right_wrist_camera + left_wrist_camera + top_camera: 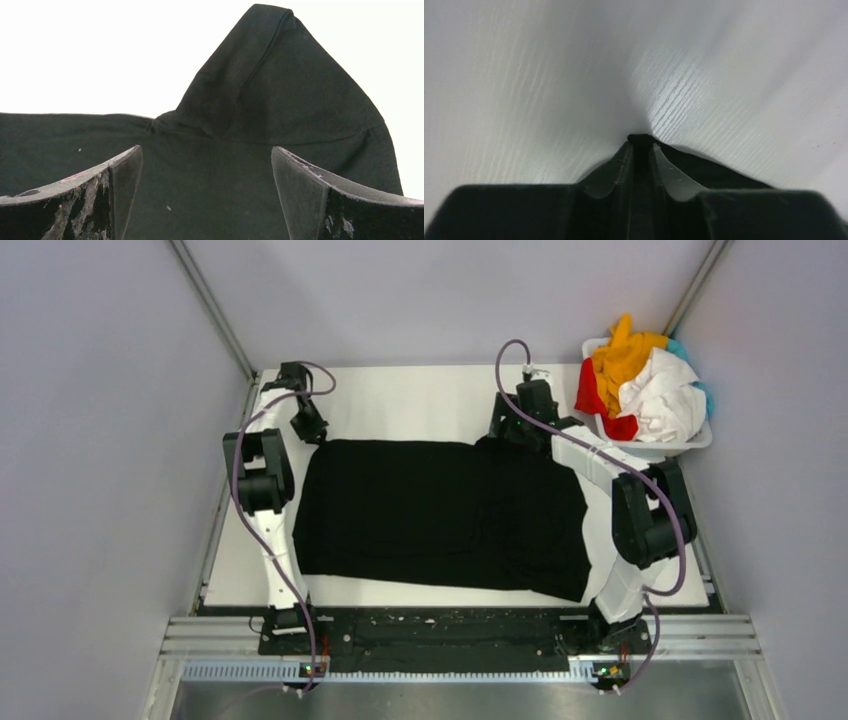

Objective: Fold and stack the t-shirts
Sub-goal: Grab the side of the flattened tshirt furthest away from the robot with both arms

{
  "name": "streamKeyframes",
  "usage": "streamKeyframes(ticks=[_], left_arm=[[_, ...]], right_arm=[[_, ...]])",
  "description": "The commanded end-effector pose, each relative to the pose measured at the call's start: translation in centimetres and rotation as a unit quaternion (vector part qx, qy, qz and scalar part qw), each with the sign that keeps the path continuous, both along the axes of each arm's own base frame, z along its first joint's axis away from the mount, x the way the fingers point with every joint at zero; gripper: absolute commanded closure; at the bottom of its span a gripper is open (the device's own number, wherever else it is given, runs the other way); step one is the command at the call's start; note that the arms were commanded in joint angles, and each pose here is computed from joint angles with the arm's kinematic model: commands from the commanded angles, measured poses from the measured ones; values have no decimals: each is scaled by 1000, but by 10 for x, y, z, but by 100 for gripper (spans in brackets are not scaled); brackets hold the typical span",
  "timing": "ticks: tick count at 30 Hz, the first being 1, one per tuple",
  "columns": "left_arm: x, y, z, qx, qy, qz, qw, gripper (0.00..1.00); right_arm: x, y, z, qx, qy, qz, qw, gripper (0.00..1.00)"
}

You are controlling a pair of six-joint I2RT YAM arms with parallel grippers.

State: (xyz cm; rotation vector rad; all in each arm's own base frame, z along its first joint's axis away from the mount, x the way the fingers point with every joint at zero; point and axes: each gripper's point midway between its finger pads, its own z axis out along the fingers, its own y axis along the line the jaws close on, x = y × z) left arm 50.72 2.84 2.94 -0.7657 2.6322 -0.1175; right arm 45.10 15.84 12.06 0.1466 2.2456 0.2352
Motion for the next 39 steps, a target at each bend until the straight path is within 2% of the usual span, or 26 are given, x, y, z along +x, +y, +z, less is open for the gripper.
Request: streamKeyframes(ticks=[1, 2, 8, 14, 22, 28, 31, 36, 39], left_arm=[[-27, -9, -12, 29, 55, -23, 998, 95], [-27, -10, -12, 33, 53, -23, 998, 100], [-22, -9, 10, 45, 12, -18, 999, 100], [-24, -7, 40, 62, -33, -16, 997, 100], [-27, -9, 60, 66, -61, -20, 996, 100], [-28, -11, 63, 67, -66, -23, 995, 100], [-30, -11, 65, 68, -69, -24, 995, 100], [-32, -12, 68, 67, -73, -26, 995, 100], [-34, -11, 72, 69, -76, -24, 994, 100]], right_arm=[[21, -14, 2, -38, -6, -31, 999, 1], [25, -14, 2, -39, -7, -33, 999, 1], [67, -21, -20, -77, 6, -69, 995, 2], [104, -24, -35, -113, 11, -104, 988, 14], [99, -33, -70, -142, 46, -115, 982, 29], [98, -36, -72, -147, 47, -120, 981, 39], [100, -34, -74, -145, 44, -119, 981, 49], [102, -34, -73, -143, 39, -118, 982, 83], [105, -35, -55, -148, 23, -116, 982, 95]])
